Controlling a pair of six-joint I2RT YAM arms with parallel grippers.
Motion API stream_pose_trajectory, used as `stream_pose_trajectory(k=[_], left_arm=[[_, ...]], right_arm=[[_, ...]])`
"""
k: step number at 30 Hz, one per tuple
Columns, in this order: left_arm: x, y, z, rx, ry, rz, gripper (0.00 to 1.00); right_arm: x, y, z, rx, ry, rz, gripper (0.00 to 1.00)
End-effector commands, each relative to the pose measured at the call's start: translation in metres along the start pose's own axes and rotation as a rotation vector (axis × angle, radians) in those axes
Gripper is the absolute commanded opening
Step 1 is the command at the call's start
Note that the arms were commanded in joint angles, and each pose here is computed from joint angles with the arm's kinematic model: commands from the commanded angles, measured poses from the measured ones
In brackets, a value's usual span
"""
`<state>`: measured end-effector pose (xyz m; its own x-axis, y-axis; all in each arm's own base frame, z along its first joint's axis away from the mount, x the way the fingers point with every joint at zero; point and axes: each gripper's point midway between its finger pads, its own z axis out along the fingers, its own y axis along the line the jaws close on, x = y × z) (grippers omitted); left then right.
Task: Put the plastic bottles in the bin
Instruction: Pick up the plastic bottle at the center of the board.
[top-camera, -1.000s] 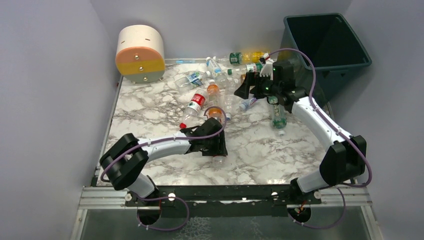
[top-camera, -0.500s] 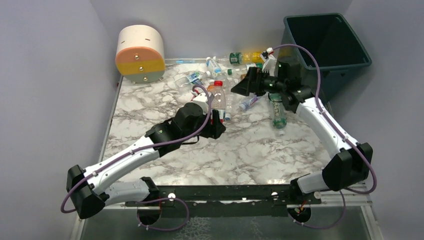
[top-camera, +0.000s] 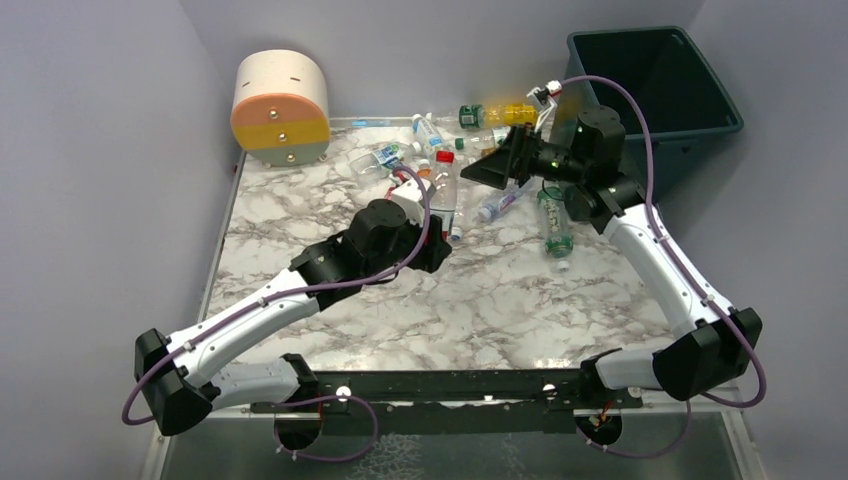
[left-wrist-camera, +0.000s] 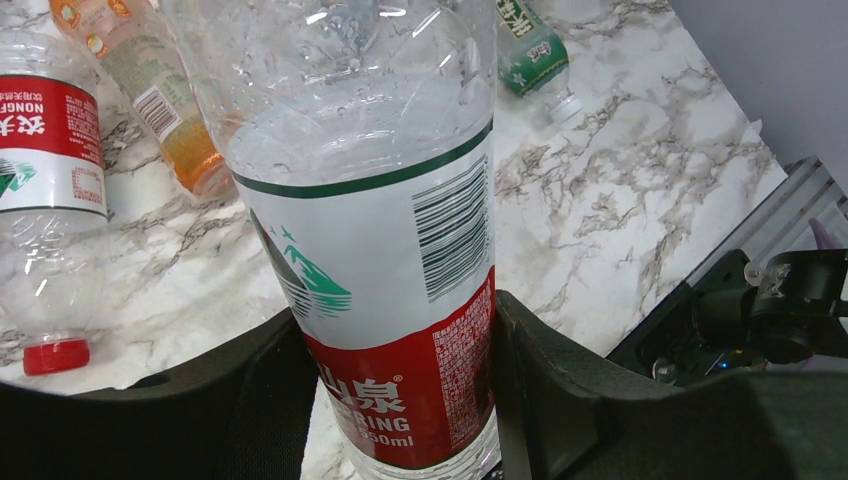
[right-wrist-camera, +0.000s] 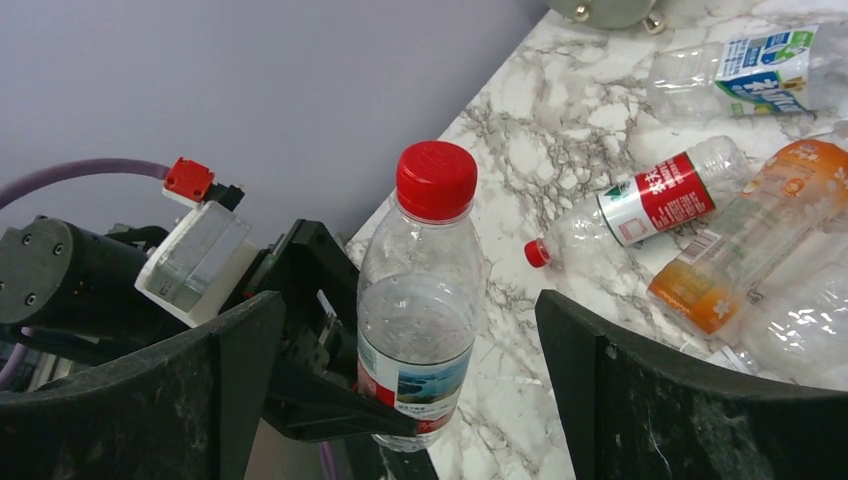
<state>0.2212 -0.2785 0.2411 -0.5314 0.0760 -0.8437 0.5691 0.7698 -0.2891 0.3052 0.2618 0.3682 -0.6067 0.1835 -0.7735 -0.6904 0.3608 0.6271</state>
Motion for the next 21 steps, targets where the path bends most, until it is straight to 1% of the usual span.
stream_pose_trajectory(k=[1,10,21], left_arm=[[-0.031,-0.017,-0.002,0.06,-0.08,0.024,0.52],[-0.031,-0.024,0.004,0.088,-0.072,0.017,0.52],[-0.037,-0.029,0.004,0.105,-0.083,0.016,0.52]], right_arm=[[0.008,0.007,0.01,-0.048,0.035,0.003,0.99],[0.029,0.014,0.036,-0.076,0.088,0.01,0.99],[0.057,-0.001,0.062,-0.035,0.151,0.027,0.99]])
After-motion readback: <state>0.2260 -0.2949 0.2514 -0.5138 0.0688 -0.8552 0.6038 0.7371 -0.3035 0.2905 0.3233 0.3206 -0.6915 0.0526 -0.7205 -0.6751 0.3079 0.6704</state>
